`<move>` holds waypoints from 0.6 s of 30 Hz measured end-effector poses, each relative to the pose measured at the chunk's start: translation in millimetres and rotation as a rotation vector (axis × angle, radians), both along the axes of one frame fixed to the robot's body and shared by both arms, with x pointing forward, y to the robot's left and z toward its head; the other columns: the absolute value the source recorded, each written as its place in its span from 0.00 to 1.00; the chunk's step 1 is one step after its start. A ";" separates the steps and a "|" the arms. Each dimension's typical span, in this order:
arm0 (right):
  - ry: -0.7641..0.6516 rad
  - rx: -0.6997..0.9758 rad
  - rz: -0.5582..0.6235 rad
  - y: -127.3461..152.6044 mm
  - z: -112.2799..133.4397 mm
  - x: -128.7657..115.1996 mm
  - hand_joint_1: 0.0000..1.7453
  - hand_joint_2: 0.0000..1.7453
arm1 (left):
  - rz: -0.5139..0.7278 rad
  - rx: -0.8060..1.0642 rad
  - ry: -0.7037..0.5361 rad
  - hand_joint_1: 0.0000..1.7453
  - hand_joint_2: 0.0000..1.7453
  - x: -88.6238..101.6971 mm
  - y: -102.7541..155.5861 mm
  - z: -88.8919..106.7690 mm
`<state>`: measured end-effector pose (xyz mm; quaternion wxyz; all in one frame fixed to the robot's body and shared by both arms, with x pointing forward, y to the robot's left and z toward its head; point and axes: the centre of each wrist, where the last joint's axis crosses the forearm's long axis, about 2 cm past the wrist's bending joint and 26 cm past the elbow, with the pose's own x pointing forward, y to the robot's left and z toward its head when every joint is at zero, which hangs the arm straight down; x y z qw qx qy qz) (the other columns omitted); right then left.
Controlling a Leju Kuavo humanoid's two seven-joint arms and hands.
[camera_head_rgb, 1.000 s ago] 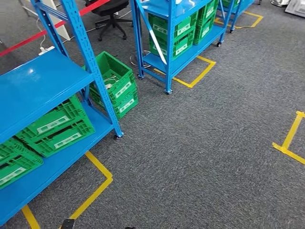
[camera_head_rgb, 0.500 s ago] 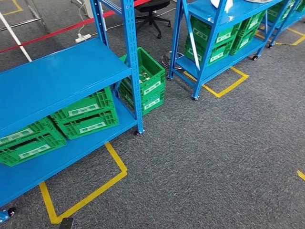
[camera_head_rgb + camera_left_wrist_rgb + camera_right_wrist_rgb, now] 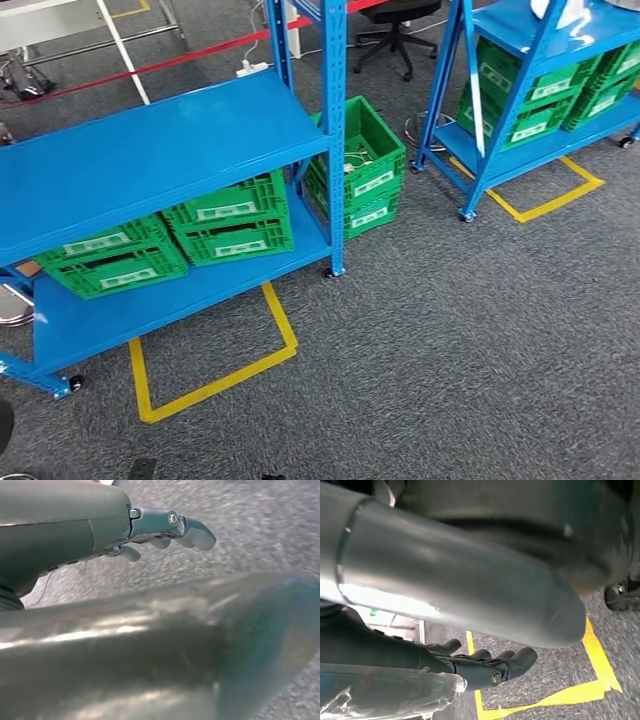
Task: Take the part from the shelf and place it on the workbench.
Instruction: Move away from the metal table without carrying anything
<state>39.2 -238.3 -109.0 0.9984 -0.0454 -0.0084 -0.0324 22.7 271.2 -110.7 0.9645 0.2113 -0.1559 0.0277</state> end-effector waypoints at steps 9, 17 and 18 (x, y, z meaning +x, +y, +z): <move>-0.009 0.003 -0.002 0.0 0.7 5.9 0.00 0.00 | 0.010 0.000 0.003 0.00 0.00 -1.4 0.2 -0.1; -0.003 0.002 -0.005 -0.3 0.4 3.5 0.00 0.00 | 0.015 0.000 0.004 0.00 0.00 -1.8 -0.1 -0.1; -0.002 0.002 -0.005 -0.3 0.3 3.5 0.00 0.00 | 0.015 0.000 0.004 0.00 0.00 -1.6 -0.1 -0.1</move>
